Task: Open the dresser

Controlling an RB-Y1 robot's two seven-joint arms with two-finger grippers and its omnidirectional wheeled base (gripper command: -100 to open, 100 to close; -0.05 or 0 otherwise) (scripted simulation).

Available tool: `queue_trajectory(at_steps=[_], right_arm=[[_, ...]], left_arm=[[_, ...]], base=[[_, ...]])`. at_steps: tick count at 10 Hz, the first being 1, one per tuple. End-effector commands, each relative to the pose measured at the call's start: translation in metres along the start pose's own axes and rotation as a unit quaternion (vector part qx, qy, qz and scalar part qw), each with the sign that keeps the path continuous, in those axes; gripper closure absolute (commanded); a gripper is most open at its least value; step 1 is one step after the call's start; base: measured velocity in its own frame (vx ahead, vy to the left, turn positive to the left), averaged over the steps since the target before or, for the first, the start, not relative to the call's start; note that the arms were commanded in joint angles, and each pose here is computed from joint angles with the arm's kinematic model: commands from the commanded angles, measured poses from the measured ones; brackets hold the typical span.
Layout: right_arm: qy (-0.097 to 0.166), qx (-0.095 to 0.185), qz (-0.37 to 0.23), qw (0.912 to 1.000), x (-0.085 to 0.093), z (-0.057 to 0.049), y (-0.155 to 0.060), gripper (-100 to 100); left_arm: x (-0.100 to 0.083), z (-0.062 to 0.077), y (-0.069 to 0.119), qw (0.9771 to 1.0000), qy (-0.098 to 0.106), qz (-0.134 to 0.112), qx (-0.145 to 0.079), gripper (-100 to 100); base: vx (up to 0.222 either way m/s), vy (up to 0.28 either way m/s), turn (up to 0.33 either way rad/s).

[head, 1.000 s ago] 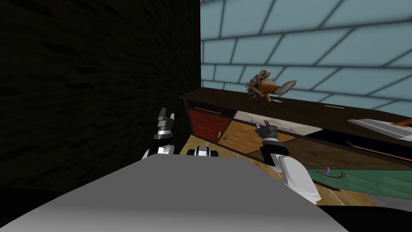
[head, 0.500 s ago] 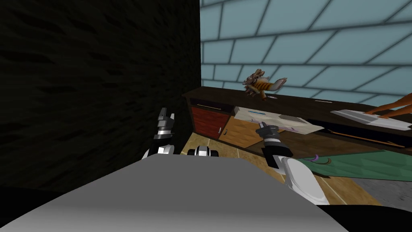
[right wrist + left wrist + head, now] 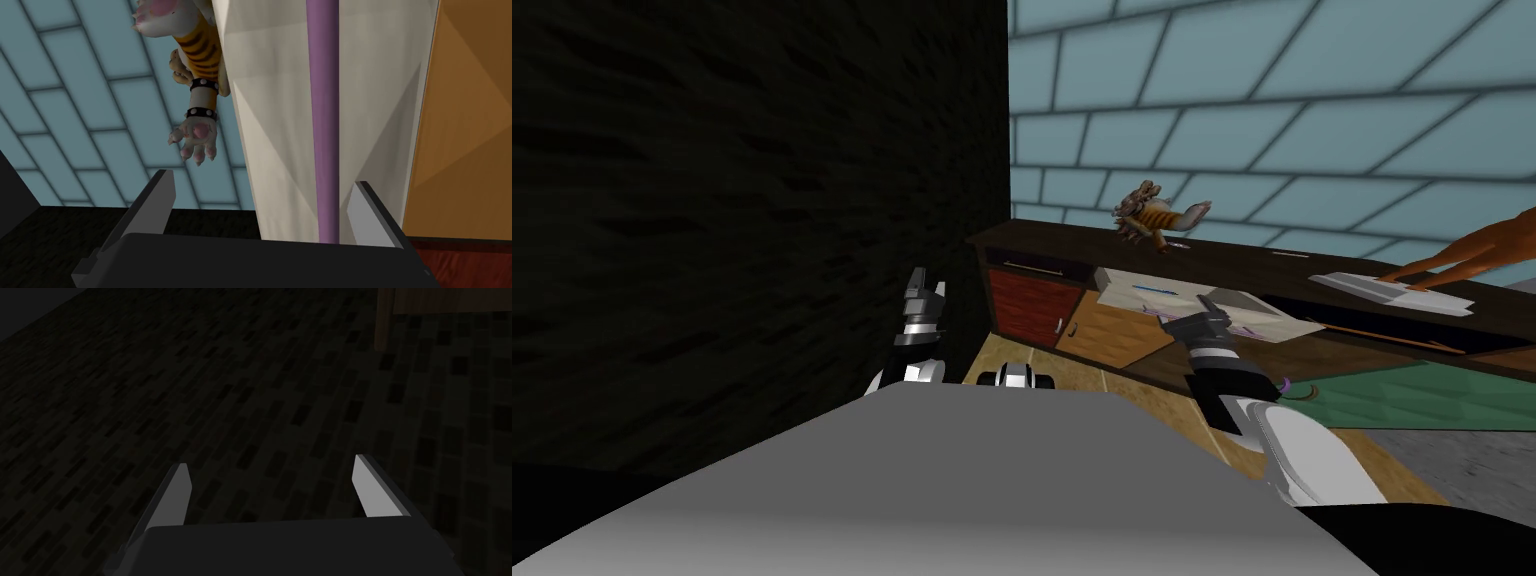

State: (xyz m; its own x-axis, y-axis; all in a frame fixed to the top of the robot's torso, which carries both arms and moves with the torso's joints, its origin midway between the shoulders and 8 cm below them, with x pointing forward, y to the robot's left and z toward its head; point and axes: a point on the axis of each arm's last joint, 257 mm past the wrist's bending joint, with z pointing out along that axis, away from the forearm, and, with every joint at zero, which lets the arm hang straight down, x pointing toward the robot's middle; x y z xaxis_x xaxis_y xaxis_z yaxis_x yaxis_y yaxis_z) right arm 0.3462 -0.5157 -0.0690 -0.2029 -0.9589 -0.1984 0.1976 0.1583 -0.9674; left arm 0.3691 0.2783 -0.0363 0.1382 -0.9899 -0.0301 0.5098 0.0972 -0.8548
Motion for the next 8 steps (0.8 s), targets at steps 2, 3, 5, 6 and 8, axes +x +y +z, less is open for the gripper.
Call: queue_trajectory(at_steps=[2, 3, 5, 6, 8], right_arm=[[-0.016, -0.006, 0.003, 0.9999, 0.004, -0.005, -0.027, -100], [-0.016, -0.006, 0.003, 0.9999, 0.004, -0.005, -0.027, -100], [-0.012, -0.011, 0.005, 0.9999, 0.004, -0.006, -0.021, 0], [-0.011, -0.012, 0.005, 0.9999, 0.004, -0.007, -0.019, 0], [-0.011, -0.014, 0.006, 0.9998, 0.005, -0.007, -0.017, 0]], left_arm=[[0.0, 0.0, 0.0, 1.0, 0.0, 0.0, 0.0, 0], [0.0, 0.0, 0.0, 1.0, 0.0, 0.0, 0.0, 0], [0.0, 0.0, 0.0, 1.0, 0.0, 0.0, 0.0, 0], [0.0, 0.0, 0.0, 1.0, 0.0, 0.0, 0.0, 0], [0.0, 0.0, 0.0, 1.0, 0.0, 0.0, 0.0, 0]], base=[[0.056, 0.045, -0.051], [0.048, 0.045, -0.042], [0.013, 0.005, -0.008], [0.0, 0.0, 0.0], [0.0, 0.0, 0.0]])
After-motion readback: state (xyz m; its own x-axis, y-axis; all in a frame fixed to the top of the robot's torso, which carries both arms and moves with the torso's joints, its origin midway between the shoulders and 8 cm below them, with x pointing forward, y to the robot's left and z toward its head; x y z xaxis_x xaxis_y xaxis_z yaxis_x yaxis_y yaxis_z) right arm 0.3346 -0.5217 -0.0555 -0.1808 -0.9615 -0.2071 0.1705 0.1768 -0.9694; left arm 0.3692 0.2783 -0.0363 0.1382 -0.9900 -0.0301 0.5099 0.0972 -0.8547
